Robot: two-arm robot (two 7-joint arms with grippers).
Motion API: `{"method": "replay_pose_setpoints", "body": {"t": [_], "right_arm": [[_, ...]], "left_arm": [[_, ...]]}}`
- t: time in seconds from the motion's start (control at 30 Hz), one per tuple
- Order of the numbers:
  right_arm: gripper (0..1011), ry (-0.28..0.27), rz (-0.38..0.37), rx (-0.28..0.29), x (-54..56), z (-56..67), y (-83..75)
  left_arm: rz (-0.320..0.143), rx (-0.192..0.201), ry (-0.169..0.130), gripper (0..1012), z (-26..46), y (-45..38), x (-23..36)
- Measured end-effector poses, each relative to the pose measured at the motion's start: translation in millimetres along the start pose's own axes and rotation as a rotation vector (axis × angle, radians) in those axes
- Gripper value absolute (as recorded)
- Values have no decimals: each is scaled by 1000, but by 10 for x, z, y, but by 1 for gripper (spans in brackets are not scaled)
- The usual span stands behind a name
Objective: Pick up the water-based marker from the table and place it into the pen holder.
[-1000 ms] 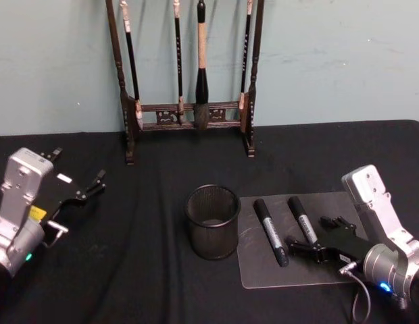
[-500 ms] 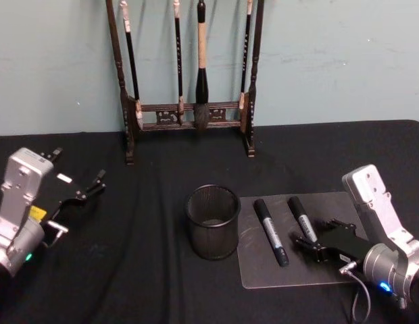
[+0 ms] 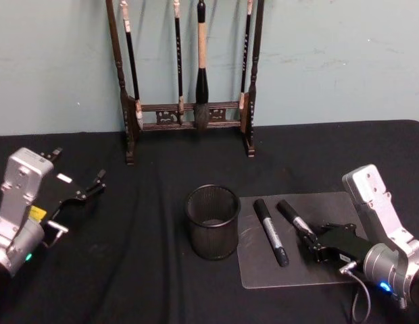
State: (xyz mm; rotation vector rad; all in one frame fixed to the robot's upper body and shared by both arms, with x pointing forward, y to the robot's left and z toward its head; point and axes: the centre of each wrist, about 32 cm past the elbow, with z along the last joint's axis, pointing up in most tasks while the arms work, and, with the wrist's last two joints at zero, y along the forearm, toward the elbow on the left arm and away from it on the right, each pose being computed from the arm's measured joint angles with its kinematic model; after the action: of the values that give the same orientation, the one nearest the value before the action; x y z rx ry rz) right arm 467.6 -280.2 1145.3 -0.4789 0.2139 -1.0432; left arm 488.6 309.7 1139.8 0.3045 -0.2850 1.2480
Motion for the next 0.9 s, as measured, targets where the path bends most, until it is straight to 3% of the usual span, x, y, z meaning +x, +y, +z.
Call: {"method": "replay_pose_setpoints", "body": {"t": [0.27,0.5,0.57,0.73,0.9], "right_arm": [[203,0,0,0,0,0,0],[203,-13,-1,39,11,-9,-11],[203,-25,1,73,20,-4,-24],[203,-79,0,224,53,51,-79],[203,-89,-2,282,76,97,-97]], "left_arm": [[0,0,0,1009,0,0,0],[0,0,0,1009,0,0,0],[0,0,0,1009,0,0,0],[0,0,0,1009,0,0,0],[0,0,0,1009,0,0,0]]}}
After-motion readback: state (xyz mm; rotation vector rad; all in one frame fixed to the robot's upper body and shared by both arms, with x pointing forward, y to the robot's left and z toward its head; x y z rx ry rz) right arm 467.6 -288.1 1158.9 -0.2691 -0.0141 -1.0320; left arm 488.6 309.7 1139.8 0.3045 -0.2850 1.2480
